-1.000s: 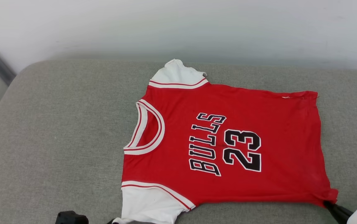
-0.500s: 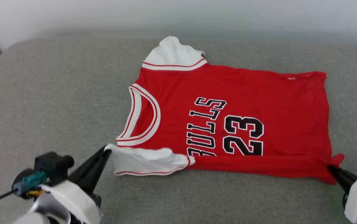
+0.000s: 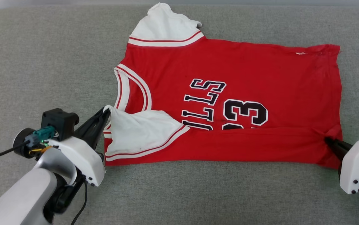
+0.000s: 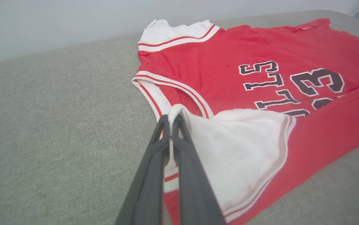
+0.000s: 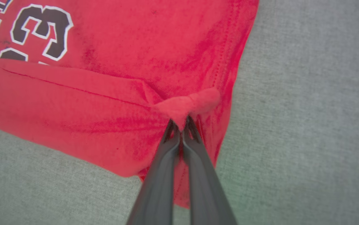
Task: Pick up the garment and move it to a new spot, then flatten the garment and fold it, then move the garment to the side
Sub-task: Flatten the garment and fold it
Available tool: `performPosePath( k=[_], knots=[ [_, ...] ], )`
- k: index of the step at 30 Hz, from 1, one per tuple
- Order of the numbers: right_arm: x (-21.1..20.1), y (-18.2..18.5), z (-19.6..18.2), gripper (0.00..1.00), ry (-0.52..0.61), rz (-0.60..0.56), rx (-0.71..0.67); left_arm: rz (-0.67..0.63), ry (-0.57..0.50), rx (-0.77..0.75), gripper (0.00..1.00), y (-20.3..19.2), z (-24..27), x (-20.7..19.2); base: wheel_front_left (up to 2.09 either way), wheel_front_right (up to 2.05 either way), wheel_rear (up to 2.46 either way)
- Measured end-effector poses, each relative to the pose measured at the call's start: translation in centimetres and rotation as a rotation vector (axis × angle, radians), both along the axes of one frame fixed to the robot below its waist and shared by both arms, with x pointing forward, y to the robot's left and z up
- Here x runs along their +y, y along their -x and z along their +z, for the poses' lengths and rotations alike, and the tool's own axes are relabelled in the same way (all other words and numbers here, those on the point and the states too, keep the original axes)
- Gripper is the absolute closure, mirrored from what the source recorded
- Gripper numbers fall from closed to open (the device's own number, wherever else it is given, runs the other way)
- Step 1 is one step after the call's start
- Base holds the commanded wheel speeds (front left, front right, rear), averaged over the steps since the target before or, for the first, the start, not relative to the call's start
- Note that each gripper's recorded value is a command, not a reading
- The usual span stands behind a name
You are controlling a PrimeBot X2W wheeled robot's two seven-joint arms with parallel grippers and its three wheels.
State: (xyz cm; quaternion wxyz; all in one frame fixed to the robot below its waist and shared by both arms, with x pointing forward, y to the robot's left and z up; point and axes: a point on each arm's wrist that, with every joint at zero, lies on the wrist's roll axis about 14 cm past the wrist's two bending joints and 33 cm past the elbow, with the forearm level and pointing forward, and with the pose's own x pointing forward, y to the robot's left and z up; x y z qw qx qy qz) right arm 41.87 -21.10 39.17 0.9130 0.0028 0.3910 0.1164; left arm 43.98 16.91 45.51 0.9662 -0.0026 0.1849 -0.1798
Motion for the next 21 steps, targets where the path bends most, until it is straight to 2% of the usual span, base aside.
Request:
performPosePath(
  k=[7,8,9,10,11,13,16,21],
  knots=[
    [0.0,-1.1,-1.4,1.00,0.028,0.011,0.027,-0.006,-0.034,0.038,1.00,-1.4,-2.4,-0.1,0.00,0.00,0.00],
    [0.0,-1.2,-1.5,1.00,0.031,0.012,0.027,-0.006,-0.038,0.045,0.95,-1.4,-2.8,-0.1,0.00,0.00,0.00],
    [0.0,-1.3,-1.7,1.00,0.035,0.014,0.027,0.000,-0.042,0.050,0.18,-1.5,-3.1,0.0,0.00,0.00,0.00],
    [-0.1,-1.3,-1.8,0.57,0.035,0.011,0.032,0.007,-0.044,0.048,0.00,-1.5,-3.3,0.0,0.00,0.00,0.00],
    [-0.1,-1.5,-1.7,0.00,0.033,0.009,0.023,0.017,-0.048,0.053,0.00,-1.5,-3.5,0.1,0.00,0.00,0.00],
    [0.0,-1.6,-1.6,0.00,0.025,0.002,0.015,0.063,-0.050,0.091,0.00,-1.2,-4.4,0.7,0.00,0.00,0.00],
    [-0.1,-1.6,-1.0,0.00,0.099,0.064,-0.015,0.088,-0.085,0.093,0.00,-0.6,-4.9,1.0,0.00,0.00,0.00],
    [1.1,-1.3,0.3,0.00,0.045,0.055,-0.055,0.156,0.004,0.036,0.00,-0.8,-3.0,0.2,0.00,0.00,0.00]
  ],
)
